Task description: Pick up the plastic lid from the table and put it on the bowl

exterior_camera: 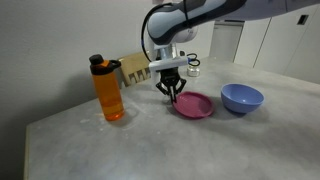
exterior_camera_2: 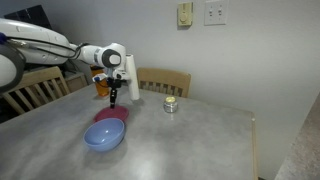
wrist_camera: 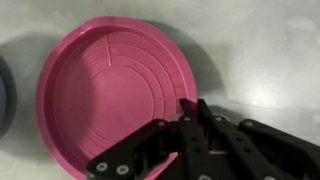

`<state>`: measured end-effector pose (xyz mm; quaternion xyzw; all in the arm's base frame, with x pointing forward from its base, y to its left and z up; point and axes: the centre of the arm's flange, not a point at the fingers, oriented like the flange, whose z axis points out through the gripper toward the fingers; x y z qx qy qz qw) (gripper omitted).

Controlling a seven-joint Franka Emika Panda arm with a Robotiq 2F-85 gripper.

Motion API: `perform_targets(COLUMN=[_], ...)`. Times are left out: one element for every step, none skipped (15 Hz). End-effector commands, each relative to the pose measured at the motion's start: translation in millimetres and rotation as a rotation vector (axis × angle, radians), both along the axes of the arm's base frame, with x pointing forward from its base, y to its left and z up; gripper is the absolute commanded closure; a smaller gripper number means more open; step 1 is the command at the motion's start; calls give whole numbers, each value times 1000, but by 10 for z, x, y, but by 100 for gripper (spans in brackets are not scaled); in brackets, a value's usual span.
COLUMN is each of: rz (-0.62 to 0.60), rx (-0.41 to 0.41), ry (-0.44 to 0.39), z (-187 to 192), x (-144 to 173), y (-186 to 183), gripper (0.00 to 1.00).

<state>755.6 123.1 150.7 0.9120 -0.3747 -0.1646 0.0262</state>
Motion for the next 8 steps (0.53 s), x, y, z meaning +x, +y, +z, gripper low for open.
perform_targets(rz=[55, 77, 94, 111, 123, 135, 143, 150], rx=[77, 71, 72, 73, 73, 73, 66, 52], ry=[-32, -34, -39, -46, -51, -49, -40, -17], z=[94, 162, 209, 271, 320, 391, 451, 516], x=[95, 94, 93, 86, 87, 74, 61, 40], y=[62, 114, 153, 199, 233, 274, 314, 355], gripper=[97, 97, 97, 97, 97, 97, 97, 97])
